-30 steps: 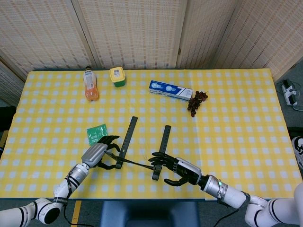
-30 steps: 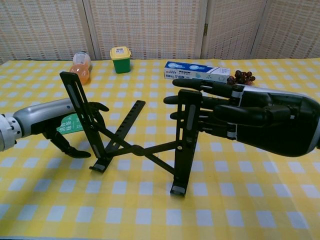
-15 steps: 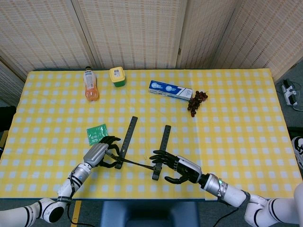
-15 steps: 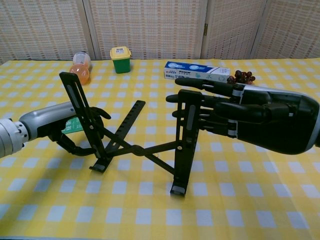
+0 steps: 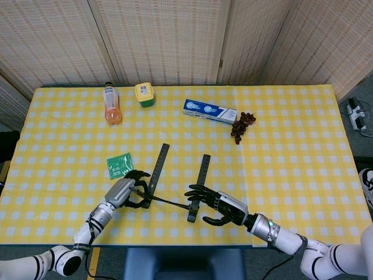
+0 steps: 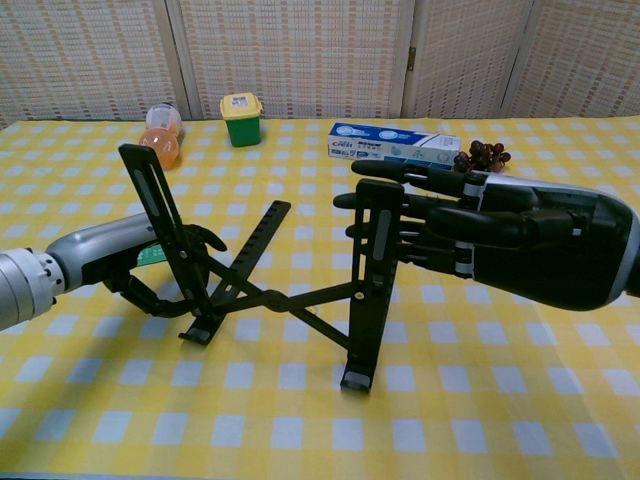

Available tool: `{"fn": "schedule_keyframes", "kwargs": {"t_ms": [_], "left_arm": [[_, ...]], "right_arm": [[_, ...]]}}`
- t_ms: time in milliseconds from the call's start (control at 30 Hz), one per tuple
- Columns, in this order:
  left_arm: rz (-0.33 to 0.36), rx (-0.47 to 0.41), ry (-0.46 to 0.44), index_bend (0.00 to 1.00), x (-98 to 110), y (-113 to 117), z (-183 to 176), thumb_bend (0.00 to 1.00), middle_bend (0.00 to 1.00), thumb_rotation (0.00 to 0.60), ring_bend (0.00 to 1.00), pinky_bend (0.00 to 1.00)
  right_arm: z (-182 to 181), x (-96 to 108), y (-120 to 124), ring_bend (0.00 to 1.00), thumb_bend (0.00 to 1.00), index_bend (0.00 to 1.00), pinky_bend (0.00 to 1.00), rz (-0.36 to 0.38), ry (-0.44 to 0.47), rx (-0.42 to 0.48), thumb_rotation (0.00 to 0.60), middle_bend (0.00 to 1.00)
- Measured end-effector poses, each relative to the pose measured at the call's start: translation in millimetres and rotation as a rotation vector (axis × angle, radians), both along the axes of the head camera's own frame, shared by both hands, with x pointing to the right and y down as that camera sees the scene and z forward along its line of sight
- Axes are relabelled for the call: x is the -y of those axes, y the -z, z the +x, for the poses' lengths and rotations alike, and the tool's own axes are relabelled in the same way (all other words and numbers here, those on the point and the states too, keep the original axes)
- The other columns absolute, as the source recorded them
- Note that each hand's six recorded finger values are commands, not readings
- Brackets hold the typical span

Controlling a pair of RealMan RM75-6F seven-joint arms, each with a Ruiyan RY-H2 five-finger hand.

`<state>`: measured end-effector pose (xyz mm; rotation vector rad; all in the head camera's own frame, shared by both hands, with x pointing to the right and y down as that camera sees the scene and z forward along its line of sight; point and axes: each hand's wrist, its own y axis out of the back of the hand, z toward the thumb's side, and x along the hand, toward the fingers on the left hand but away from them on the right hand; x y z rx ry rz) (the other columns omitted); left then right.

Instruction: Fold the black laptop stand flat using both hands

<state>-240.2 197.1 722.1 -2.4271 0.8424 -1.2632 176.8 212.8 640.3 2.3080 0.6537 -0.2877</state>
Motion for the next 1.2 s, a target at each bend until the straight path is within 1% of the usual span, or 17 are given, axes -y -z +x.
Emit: {"fn": "schedule_keyframes", "kwargs": {"t_ms": [300, 600, 767, 900, 1000, 1100, 1200], "left_arm": [[0.008, 0.006, 0.018, 0.58, -1, -1, -1, 0.38, 0.22, 0.600, 0.13, 0.02], [0.002, 0.001, 0.015, 0.61, -4, -2, 0, 0.44, 0.24, 0.600, 0.15, 0.02], [0.004, -0.003, 0.023, 0.60, -4, 0, 0, 0.44, 0.26, 0.600, 0.15, 0.02], [0.011, -0.010, 0.032, 0.53, -5, 6, -1, 0.43, 0.26, 0.600, 0.15, 0.02], [0.010, -0.011, 0.031, 0.48, -8, 11, -2, 0.41, 0.26, 0.600, 0.14, 0.02], [0.004, -0.008, 0.025, 0.38, -11, 17, -4, 0.39, 0.24, 0.600, 0.11, 0.01], [0.013, -0.002, 0.028, 0.29, -12, 23, -9, 0.38, 0.20, 0.600, 0.07, 0.00]], "right_arm": [[0, -1, 0, 0.13, 0.41, 0.09, 0.01, -0.002, 0.001, -0.001, 0.600, 0.14], [1, -1, -1, 0.13, 0.41, 0.09, 0.01, -0.001, -0.003, -0.004, 0.600, 0.14], [1, -1, -2, 0.13, 0.41, 0.09, 0.01, 0.004, 0.000, -0.010, 0.600, 0.14], [2, 1, -3, 0.13, 0.41, 0.09, 0.01, 0.026, 0.007, -0.024, 0.600, 0.14], [3, 3, -4, 0.13, 0.41, 0.09, 0.01, 0.053, 0.013, -0.045, 0.600, 0.14], [3, 4, -6, 0.13, 0.41, 0.09, 0.01, 0.079, 0.019, -0.066, 0.600, 0.14], [3, 6, -9, 0.13, 0.41, 0.08, 0.01, 0.110, 0.022, -0.092, 0.600, 0.14]]}}
